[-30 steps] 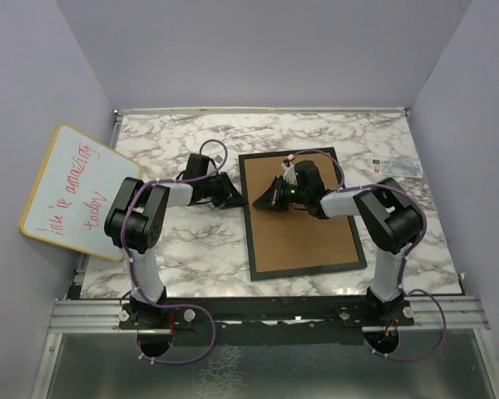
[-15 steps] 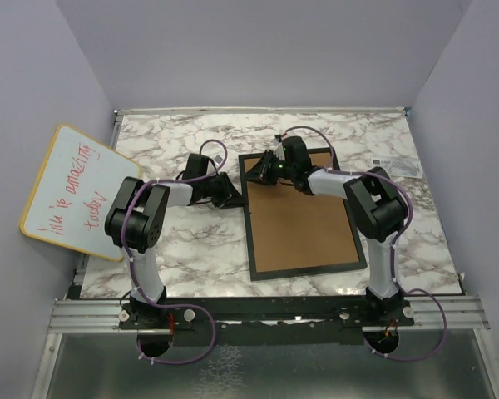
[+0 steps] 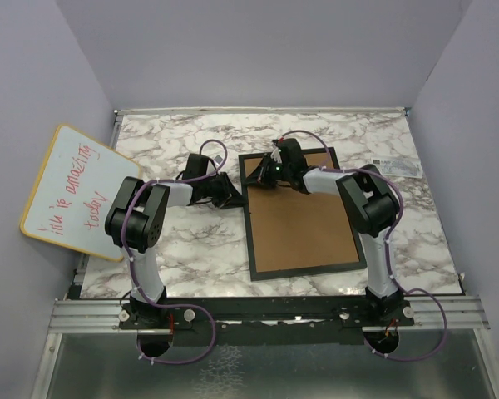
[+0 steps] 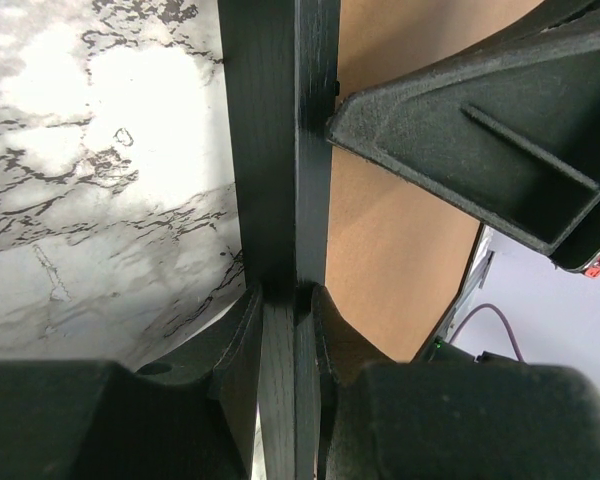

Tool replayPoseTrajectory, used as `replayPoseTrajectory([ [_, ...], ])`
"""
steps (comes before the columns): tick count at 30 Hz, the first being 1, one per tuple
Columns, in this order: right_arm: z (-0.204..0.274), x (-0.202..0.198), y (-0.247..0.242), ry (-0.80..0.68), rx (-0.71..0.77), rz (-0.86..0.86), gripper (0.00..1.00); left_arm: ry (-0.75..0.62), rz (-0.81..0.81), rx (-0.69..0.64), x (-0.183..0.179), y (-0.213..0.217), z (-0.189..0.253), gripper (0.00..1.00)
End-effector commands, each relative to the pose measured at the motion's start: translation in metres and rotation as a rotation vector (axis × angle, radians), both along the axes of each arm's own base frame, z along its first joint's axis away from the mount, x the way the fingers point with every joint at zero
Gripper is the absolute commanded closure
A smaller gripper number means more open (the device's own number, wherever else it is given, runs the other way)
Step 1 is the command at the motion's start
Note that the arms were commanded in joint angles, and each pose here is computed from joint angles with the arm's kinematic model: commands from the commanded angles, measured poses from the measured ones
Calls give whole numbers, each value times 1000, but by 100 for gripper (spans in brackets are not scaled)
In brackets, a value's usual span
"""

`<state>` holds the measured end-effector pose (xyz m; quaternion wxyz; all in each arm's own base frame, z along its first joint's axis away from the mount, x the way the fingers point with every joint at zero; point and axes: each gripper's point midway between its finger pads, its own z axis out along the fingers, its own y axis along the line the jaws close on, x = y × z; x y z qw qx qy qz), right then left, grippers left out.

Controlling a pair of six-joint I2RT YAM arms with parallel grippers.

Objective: Put the photo into the frame

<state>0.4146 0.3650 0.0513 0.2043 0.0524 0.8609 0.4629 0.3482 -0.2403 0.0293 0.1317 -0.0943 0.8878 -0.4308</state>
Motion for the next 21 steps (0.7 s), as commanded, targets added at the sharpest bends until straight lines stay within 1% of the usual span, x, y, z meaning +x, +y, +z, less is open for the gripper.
replayPoseTrajectory([
  [1, -17, 7, -2, 14, -38, -30, 98, 204, 39, 307, -47, 44, -94, 92],
  [11, -50, 10, -28, 83, -164, -143, 98, 208, 39, 309, -49, 45, -95, 92],
  [18, -62, 13, -39, 115, -190, -178, 99, 217, 39, 311, -52, 46, -98, 92],
  [21, -59, 5, -40, 112, -160, -144, 99, 215, 39, 310, -51, 46, -97, 93],
])
